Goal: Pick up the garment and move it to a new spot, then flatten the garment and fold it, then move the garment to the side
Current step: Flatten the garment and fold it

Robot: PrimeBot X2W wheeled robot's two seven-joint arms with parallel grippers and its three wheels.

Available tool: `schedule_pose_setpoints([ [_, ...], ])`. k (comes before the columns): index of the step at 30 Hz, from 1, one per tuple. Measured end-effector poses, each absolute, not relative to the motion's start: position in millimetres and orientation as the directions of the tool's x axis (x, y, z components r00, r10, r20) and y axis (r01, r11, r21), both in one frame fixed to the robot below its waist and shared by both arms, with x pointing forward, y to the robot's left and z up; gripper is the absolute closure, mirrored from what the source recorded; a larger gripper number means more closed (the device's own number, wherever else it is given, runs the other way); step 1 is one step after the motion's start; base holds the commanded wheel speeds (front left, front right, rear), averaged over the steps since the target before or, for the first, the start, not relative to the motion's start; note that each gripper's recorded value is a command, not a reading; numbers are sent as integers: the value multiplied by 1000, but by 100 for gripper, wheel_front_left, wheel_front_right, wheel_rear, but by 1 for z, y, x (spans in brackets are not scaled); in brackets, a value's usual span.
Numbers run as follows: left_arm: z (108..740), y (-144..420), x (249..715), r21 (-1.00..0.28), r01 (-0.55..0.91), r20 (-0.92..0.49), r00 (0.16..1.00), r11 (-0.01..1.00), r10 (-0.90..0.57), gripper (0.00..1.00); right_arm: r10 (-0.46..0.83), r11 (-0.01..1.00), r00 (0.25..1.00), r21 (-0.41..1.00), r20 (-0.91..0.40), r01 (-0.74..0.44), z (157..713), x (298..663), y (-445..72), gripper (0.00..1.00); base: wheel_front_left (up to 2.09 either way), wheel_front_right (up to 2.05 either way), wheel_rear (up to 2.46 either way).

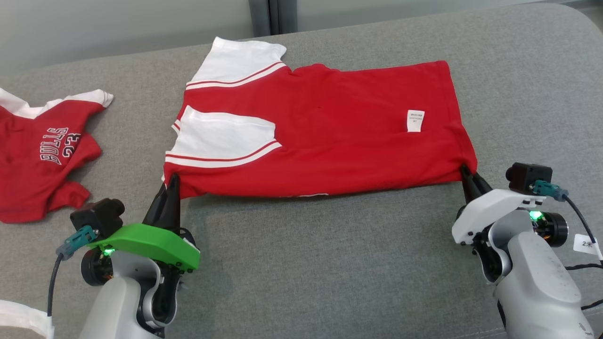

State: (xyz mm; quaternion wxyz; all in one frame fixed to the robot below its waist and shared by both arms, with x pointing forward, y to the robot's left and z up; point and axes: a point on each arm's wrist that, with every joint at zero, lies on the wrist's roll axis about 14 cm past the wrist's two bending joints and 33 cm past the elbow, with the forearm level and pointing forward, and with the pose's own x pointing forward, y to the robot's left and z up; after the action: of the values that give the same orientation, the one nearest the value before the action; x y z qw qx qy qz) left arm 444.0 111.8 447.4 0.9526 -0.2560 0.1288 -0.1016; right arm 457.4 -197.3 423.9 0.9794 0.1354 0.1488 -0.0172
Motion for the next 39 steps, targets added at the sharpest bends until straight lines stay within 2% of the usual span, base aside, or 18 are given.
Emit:
schedule_pose_setpoints([
  [6,476,110,433,-493,189,-127,950,849,-285,100,-44,954,975,280,-218,106,461,462,-217,100,0,0,0],
  [9,482,111,419,-485,198,-126,948,852,-292,100,-54,951,975,287,-215,116,469,452,-223,100,0,0,0],
  [17,458,106,354,-535,122,-263,916,836,-303,100,-57,943,942,291,-332,160,447,394,-234,100,0,0,0],
  [24,435,96,326,-572,62,-358,879,818,-316,100,-59,932,909,304,-412,199,423,363,-237,100,0,0,0],
  [25,433,95,325,-574,60,-364,875,817,-320,100,-60,931,907,304,-417,201,422,361,-237,81,0,0,0],
  [26,431,95,325,-572,57,-371,872,818,-320,80,-62,932,905,301,-421,204,421,360,-238,56,0,0,0],
  [27,430,95,324,-570,56,-375,870,820,-321,40,-63,932,905,300,-422,205,421,359,-238,0,0,0,0],
  [28,429,95,324,-569,55,-379,868,821,-321,0,-65,932,905,298,-421,206,421,359,-239,0,0,0,0],
  [35,434,103,330,-515,97,-376,867,851,-327,0,-108,930,903,278,-415,239,422,353,-252,0,0,0,0],
  [39,466,113,365,-389,219,-293,892,895,-345,0,-130,938,918,253,-375,236,435,360,-258,0,0,0,0],
])
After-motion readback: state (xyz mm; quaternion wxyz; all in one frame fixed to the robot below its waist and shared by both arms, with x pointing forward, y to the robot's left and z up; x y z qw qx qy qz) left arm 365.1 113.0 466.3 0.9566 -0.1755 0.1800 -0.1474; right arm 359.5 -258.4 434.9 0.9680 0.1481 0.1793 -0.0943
